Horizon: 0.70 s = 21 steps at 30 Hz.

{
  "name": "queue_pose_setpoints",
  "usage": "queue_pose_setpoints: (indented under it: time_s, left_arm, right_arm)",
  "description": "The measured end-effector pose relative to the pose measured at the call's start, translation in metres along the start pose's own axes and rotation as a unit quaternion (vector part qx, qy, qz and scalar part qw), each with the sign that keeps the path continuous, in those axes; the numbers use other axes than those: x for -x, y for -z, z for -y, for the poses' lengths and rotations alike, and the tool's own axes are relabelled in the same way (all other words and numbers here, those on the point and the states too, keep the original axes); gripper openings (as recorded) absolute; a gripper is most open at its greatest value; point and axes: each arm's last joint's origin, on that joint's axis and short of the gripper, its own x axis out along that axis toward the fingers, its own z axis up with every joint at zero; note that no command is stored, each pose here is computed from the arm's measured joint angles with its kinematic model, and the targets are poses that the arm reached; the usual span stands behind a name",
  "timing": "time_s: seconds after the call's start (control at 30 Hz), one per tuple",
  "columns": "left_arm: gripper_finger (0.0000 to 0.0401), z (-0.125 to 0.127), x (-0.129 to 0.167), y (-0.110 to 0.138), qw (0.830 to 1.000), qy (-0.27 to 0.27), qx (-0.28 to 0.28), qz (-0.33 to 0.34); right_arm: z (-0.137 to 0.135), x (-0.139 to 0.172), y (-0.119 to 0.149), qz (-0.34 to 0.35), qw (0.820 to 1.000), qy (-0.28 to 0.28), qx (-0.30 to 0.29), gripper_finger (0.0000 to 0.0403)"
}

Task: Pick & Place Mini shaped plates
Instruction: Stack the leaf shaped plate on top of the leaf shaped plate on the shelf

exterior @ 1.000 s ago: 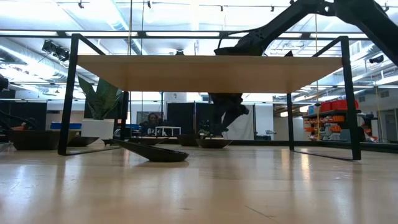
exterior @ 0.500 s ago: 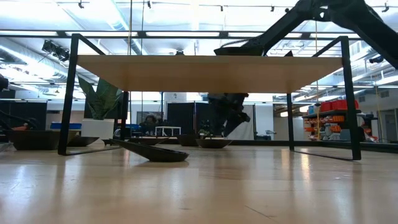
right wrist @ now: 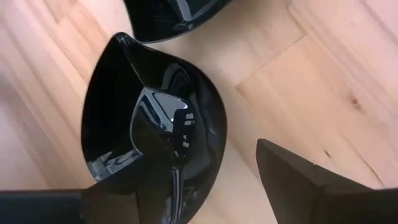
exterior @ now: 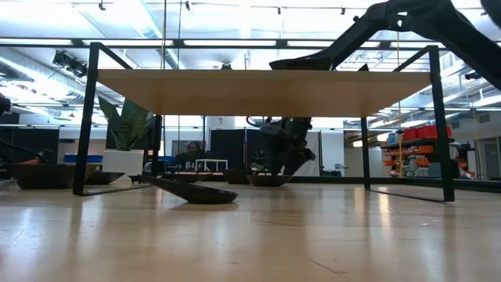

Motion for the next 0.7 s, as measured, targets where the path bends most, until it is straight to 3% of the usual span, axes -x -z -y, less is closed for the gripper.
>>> queue_pose_setpoints:
  time_s: [0.7]
  left_arm:
    - [0.0018, -0.0001, 0.0, 0.0, 1.0, 0.0, 0.0, 0.0]
  right_arm:
    - [-0.0002, -0.0008, 0.0005, -0.003, 1.0, -0.002, -0.016, 0.0081]
